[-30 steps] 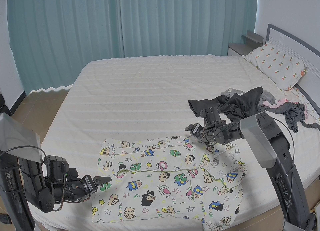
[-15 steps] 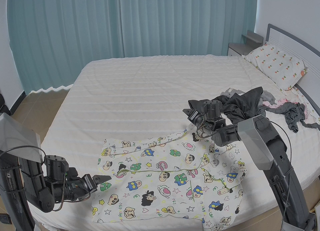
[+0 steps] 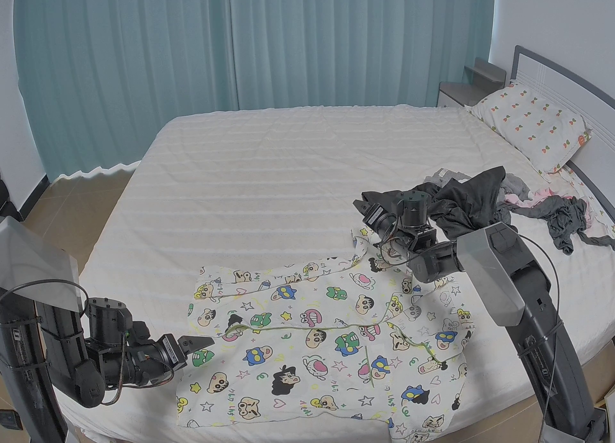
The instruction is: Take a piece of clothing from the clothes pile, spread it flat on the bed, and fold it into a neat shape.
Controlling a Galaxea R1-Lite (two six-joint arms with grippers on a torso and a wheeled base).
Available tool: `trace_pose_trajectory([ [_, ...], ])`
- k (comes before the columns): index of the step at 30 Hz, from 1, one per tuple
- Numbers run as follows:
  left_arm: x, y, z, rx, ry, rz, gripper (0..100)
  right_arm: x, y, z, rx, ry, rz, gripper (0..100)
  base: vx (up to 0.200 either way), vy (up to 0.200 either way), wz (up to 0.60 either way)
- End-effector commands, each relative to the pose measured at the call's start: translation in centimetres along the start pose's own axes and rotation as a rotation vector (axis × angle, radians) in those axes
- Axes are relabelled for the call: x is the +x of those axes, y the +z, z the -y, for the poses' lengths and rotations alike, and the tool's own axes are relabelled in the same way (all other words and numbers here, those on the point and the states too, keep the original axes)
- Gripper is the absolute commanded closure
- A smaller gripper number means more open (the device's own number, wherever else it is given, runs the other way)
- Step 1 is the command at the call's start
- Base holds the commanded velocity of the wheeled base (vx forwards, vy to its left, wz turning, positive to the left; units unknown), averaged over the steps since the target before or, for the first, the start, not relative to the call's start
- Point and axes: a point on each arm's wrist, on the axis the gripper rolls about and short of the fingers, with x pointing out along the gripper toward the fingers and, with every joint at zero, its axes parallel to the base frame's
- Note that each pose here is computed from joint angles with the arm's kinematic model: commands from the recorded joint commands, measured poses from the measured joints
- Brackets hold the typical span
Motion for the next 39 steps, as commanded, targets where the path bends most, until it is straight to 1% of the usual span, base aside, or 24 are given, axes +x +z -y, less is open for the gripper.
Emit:
trace_pose_trajectory([
  [1, 0.0, 0.0, 0.0, -0.001, 0.001, -0.002, 0, -1.4, 4.5, -0.4, -0.055, -0.002, 0.041, 0, 0.0, 0.0, 0.0],
  [3, 0.0, 0.0, 0.0, -0.001, 0.001, -0.002, 0, -1.9, 4.9, 0.7, -0.09, -0.033, 0.023, 0, 0.0, 0.0, 0.0],
  [5, 0.0, 0.0, 0.0, -0.001, 0.001, -0.002, 0, -2.7, 4.9, 2.5, -0.128, -0.077, -0.025, 0, 0.0, 0.0, 0.0],
  [9, 0.1, 0.0, 0.0, 0.0, 0.0, -0.001, 0, -4.8, 3.4, 5.3, -0.202, -0.1, -0.191, 0, 0.0, 0.0, 0.0],
  [11, 0.1, 0.0, 0.0, 0.0, 0.0, -0.001, 0, -5.7, 2.4, 6.5, -0.263, -0.108, -0.261, 0, 0.0, 0.0, 0.0],
  [12, 0.1, 0.0, 0.0, 0.0, 0.0, -0.001, 0, -5.8, 2.4, 6.8, -0.275, -0.111, -0.269, 0, 0.0, 0.0, 0.0],
  [13, 0.1, 0.0, 0.0, 0.0, 0.0, -0.001, 0, -6.1, 2.2, 7.4, -0.306, -0.121, -0.294, 0, 0.0, 0.0, 0.0],
  [16, 0.1, 0.0, 0.0, 0.0, -0.001, 0.0, 0, -6.7, 1.5, 8.2, -0.356, -0.133, -0.353, 0, 0.0, 0.0, 0.0],
  [20, 0.1, 0.0, 0.0, 0.0, 0.0, -0.001, 0, -6.7, 1.2, 8.4, -0.384, -0.133, -0.368, 0, 0.0, 0.0, 0.0],
  [26, 0.1, 0.0, 0.0, 0.0, -0.001, 0.0, 0, -6.5, 0.8, 8.8, -0.399, -0.133, -0.371, 0, 0.0, 0.0, 0.0],
  [30, 0.1, 0.0, 0.0, 0.0, 0.0, -0.001, 0, -5.6, 0.9, 9.2, -0.439, -0.125, -0.341, 0, 0.0, 0.0, 0.0],
  [35, 0.1, 0.0, 0.0, 0.0, 0.0, -0.001, 0, -4.5, 1.5, 9.0, -0.453, -0.12, -0.292, 0, 0.0, 0.0, 0.0],
  [37, 0.1, 0.0, 0.0, 0.0, 0.0, -0.001, 0, -4.5, 1.5, 9.0, -0.456, -0.122, -0.296, 0, 0.0, 0.0, 0.0],
  [39, 0.1, 0.0, 0.0, 0.0, -0.001, 0.0, 0, -4.3, 0.9, 9.6, -0.464, -0.127, -0.305, 0, 0.0, 0.0, 0.0],
])
